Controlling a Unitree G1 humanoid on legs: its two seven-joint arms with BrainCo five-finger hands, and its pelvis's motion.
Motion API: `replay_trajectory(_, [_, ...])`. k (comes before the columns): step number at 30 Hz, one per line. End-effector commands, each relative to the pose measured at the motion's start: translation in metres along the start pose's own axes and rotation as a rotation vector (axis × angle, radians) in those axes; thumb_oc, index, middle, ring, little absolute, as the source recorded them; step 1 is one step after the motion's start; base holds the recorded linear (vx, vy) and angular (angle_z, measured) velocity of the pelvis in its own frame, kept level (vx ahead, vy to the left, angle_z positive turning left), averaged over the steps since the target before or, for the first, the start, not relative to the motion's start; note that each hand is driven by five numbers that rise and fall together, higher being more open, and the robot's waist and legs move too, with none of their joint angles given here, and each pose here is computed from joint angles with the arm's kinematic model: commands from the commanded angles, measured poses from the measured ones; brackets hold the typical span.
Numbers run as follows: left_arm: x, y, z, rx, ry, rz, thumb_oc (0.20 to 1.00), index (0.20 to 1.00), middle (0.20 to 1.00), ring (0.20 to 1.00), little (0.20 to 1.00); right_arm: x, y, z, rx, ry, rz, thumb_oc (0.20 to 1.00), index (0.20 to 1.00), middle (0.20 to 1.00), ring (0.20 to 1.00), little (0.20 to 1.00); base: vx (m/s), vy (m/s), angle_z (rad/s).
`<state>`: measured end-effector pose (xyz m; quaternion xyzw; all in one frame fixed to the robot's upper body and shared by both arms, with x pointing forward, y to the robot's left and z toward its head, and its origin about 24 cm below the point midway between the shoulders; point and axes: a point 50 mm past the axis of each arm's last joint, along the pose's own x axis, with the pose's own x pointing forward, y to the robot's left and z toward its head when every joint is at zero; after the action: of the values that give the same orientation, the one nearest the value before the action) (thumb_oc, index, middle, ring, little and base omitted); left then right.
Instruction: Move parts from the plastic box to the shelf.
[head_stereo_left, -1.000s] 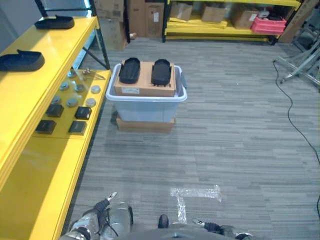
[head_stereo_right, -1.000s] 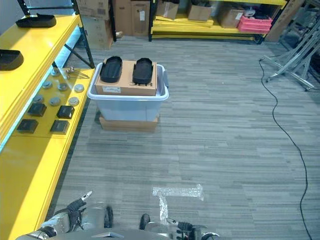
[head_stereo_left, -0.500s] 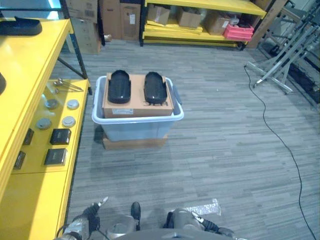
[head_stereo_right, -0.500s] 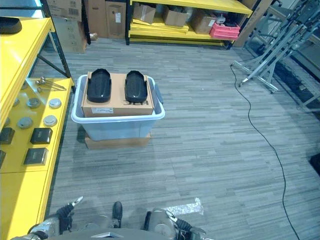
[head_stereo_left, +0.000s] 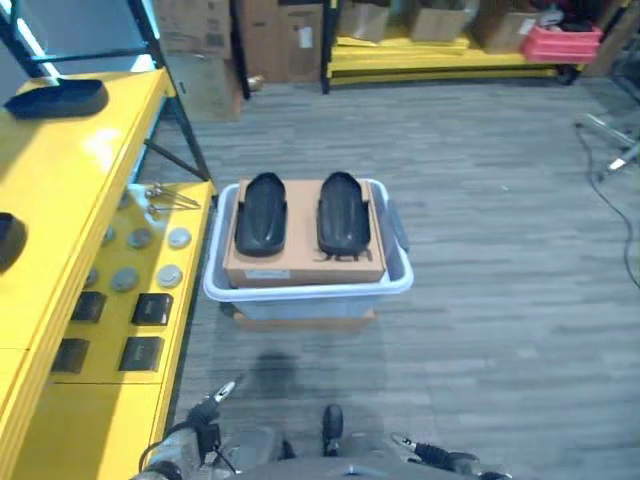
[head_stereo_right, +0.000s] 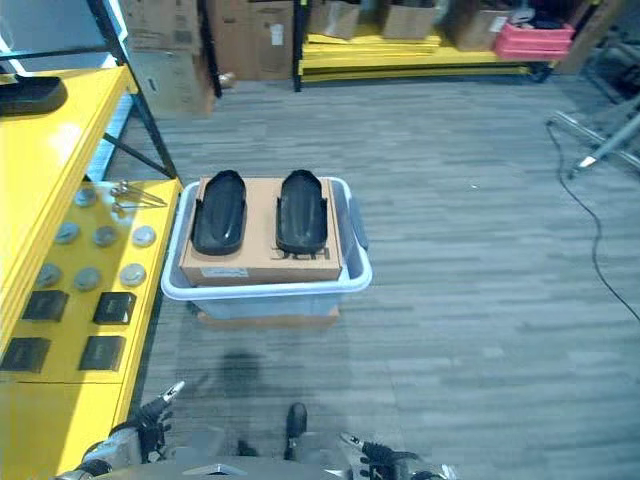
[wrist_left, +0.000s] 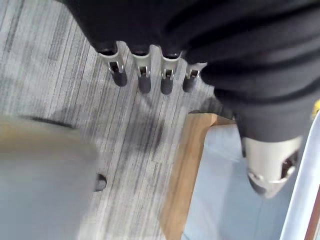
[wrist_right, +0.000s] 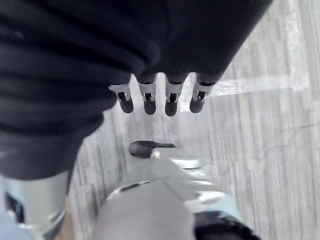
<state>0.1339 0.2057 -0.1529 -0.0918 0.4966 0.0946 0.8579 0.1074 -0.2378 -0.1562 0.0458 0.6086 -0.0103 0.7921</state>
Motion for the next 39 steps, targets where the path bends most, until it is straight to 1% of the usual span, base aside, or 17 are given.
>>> replay_trajectory(1, [0.002, -0.004, 0.003, 0.097, 0.022, -0.018, 1.0, 1.0, 1.0, 1.0, 1.0, -0.008, -0.021, 0.02, 0.045, -0.138, -0.033, 1.0, 1.0, 1.0, 1.0, 1.0, 0.27, 0.199, 0.77])
replay_trajectory(3, [-0.004, 0.013, -0.018, 0.099, 0.092, 0.04, 1.0, 1.0, 1.0, 1.0, 1.0, -0.01, -0.016, 0.044, -0.039, -0.264, -0.051, 1.0, 1.0, 1.0, 1.0, 1.0, 0.26, 0.235, 0.39])
replay_trajectory(5, [-0.006, 0.021, -0.026, 0.124, 0.121, 0.057, 1.0, 1.0, 1.0, 1.0, 1.0, -0.013, -0.017, 0.054, -0.033, -0.337, -0.068, 1.0, 1.0, 1.0, 1.0, 1.0, 0.21, 0.171, -0.55])
replay_trajectory(6, [-0.009, 0.032, -0.029, 0.14, 0.132, 0.105, 1.0, 1.0, 1.0, 1.0, 1.0, -0.019, -0.017, 0.067, -0.045, -0.455, -0.099, 1.0, 1.0, 1.0, 1.0, 1.0, 0.21, 0.147, -0.5])
replay_trajectory(8, [-0.011, 0.047, -0.021, 0.086, 0.113, 0.171, 1.0, 1.0, 1.0, 1.0, 1.0, -0.031, -0.014, 0.091, -0.088, -0.614, -0.152, 1.0, 1.0, 1.0, 1.0, 1.0, 0.13, 0.073, 0.09])
replay_trajectory(10, [-0.011, 0.05, -0.015, 0.095, 0.097, 0.18, 1.0, 1.0, 1.0, 1.0, 1.0, -0.039, -0.013, 0.101, -0.09, -0.691, -0.175, 1.0, 1.0, 1.0, 1.0, 1.0, 0.01, -0.027, 0.4])
replay_trajectory(11, [-0.01, 0.051, -0.01, 0.115, 0.083, 0.18, 1.0, 1.0, 1.0, 1.0, 1.0, -0.046, -0.013, 0.11, -0.093, -0.756, -0.197, 1.0, 1.0, 1.0, 1.0, 1.0, -0.01, -0.105, 0.37])
replay_trajectory(12, [-0.01, 0.054, -0.002, 0.117, 0.054, 0.179, 1.0, 1.0, 1.0, 1.0, 1.0, -0.07, -0.013, 0.132, -0.098, -0.926, -0.242, 1.0, 1.0, 1.0, 1.0, 1.0, -0.02, -0.144, 0.37])
replay_trajectory(15, [-0.012, 0.062, 0.004, 0.043, 0.015, 0.177, 1.0, 1.0, 1.0, 1.0, 1.0, -0.106, -0.009, 0.153, -0.109, -1.138, -0.29, 1.0, 1.0, 1.0, 1.0, 1.0, -0.02, -0.157, 0.4])
replay_trajectory(16, [-0.012, 0.062, 0.005, 0.036, 0.014, 0.176, 1.0, 1.0, 1.0, 1.0, 1.0, -0.111, -0.009, 0.154, -0.119, -1.158, -0.299, 1.0, 1.0, 1.0, 1.0, 1.0, 0.04, -0.172, 0.2])
replay_trajectory(18, [-0.013, 0.061, 0.0, -0.011, 0.032, 0.178, 1.0, 1.0, 1.0, 1.0, 1.0, -0.137, -0.007, 0.165, -0.179, -1.296, -0.332, 1.0, 1.0, 1.0, 1.0, 1.0, 0.06, -0.143, 0.17])
replay_trajectory(21, [-0.012, 0.054, -0.009, 0.005, 0.063, 0.157, 1.0, 1.0, 1.0, 1.0, 1.0, -0.153, -0.008, 0.173, -0.199, -1.355, -0.369, 1.0, 1.0, 1.0, 1.0, 1.0, 0.05, -0.134, -0.21])
replay_trajectory(23, [-0.011, 0.044, -0.016, 0.056, 0.083, 0.109, 1.0, 1.0, 1.0, 1.0, 1.0, -0.158, -0.009, 0.181, -0.195, -1.355, -0.362, 1.0, 1.0, 1.0, 1.0, 1.0, 0.04, -0.133, -0.09])
replay_trajectory(24, [-0.009, 0.03, -0.02, 0.104, 0.092, 0.06, 1.0, 1.0, 1.0, 1.0, 1.0, -0.16, -0.011, 0.19, -0.21, -1.332, -0.39, 1.0, 1.0, 1.0, 1.0, 1.0, 0.01, -0.124, -0.03])
replay_trajectory(27, [-0.008, 0.017, -0.027, 0.177, 0.098, 0.026, 1.0, 1.0, 1.0, 1.0, 1.0, -0.165, -0.016, 0.209, -0.138, -1.336, -0.424, 1.0, 1.0, 1.0, 1.0, 1.0, -0.01, -0.095, -0.04])
replay_trajectory(33, [-0.007, 0.018, -0.018, 0.231, 0.089, 0.024, 1.0, 1.0, 1.0, 1.0, 1.0, -0.188, -0.023, 0.24, -0.093, -1.387, -0.609, 1.0, 1.0, 1.0, 1.0, 1.0, -0.01, -0.024, 0.13])
replay_trajectory(39, [-0.003, 0.019, 0.001, 0.242, 0.062, 0.008, 1.0, 1.0, 1.0, 1.0, 1.0, -0.199, -0.026, 0.262, -0.064, -1.367, -0.675, 1.0, 1.0, 1.0, 1.0, 1.0, -0.05, 0.029, 0.11])
